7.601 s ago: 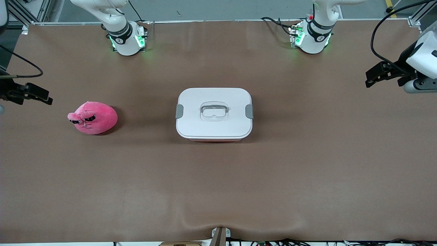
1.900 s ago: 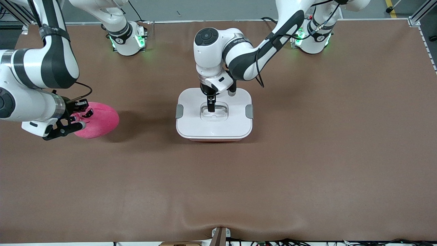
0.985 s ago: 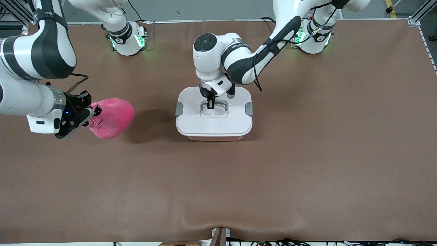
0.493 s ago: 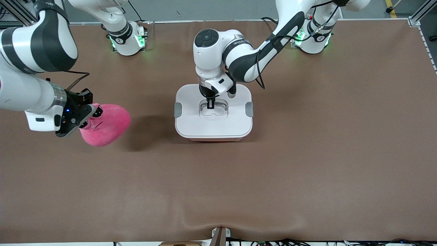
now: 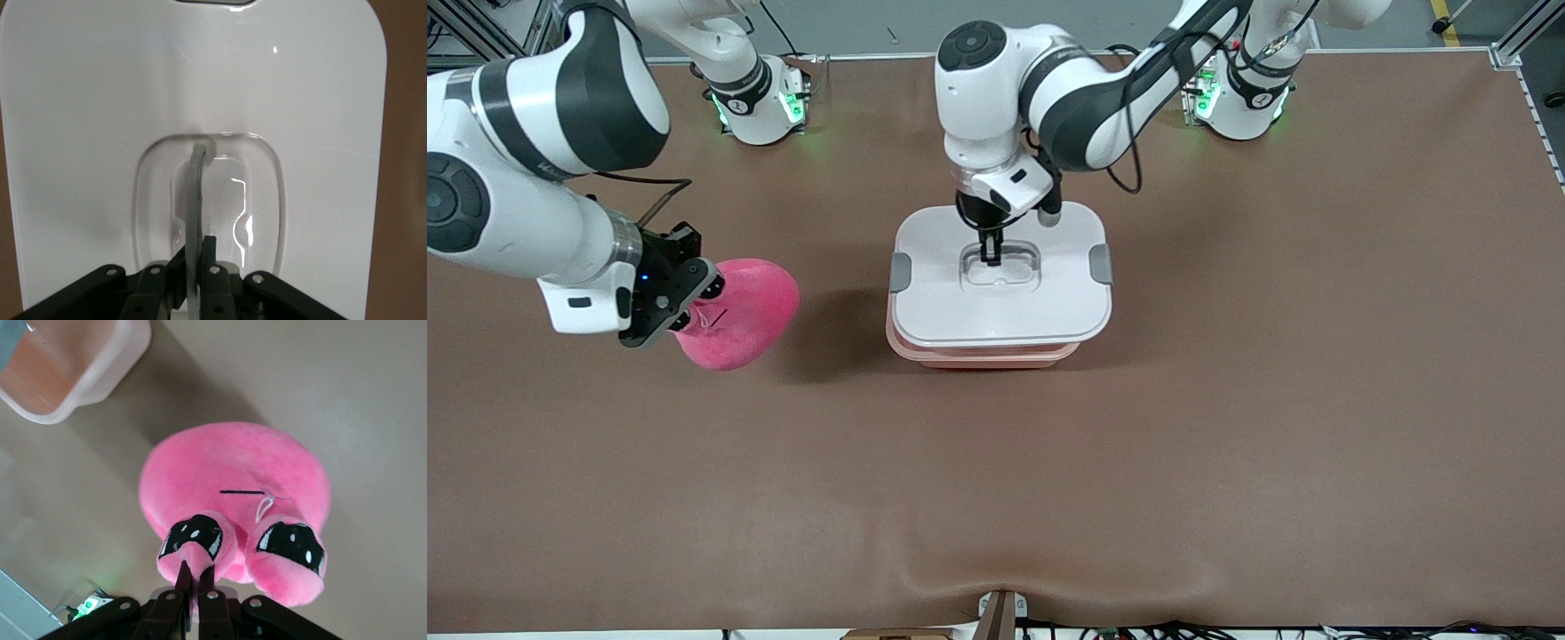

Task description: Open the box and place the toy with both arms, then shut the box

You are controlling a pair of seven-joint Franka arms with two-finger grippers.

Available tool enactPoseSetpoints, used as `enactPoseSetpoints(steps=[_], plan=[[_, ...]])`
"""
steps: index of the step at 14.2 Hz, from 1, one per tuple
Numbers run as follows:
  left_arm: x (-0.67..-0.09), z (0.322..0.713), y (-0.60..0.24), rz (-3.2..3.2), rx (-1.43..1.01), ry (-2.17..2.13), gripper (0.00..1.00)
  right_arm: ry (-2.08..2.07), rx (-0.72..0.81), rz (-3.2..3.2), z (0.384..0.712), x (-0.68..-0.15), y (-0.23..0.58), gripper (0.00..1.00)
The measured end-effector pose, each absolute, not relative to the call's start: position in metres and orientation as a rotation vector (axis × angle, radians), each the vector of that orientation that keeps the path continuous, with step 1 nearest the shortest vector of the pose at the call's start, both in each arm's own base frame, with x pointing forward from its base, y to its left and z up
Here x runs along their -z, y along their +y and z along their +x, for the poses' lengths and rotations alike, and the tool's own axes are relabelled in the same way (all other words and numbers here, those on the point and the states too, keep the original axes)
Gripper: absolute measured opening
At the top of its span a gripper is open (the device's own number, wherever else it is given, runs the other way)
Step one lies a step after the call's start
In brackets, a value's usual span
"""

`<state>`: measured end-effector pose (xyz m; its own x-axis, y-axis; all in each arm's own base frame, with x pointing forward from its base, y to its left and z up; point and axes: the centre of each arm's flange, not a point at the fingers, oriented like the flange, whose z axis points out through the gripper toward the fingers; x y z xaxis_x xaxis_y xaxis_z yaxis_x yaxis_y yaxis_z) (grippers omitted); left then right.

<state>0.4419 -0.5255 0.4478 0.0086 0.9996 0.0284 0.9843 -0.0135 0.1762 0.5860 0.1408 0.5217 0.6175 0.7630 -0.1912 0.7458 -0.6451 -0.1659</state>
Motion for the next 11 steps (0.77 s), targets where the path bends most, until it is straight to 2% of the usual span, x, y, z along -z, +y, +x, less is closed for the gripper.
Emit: enactPoseSetpoints(steps=[4, 7, 11], plan=[[-0.492, 0.495, -0.452, 2.269, -0.183, 2.036, 0.07, -1.473, -0.308, -2.702, 0.566, -0.545, 0.215, 0.07], [-0.504, 0.537, -0.391, 2.369, -0.155, 1.949, 0.07, -1.592, -0.253, -2.65, 0.549, -0.558, 0.264, 0.07], [-0.513, 0.564, -0.346, 2.502, -0.134, 1.829, 0.07, -1.722, -0.116, -2.557, 0.526, -0.567, 0.327, 0.07]])
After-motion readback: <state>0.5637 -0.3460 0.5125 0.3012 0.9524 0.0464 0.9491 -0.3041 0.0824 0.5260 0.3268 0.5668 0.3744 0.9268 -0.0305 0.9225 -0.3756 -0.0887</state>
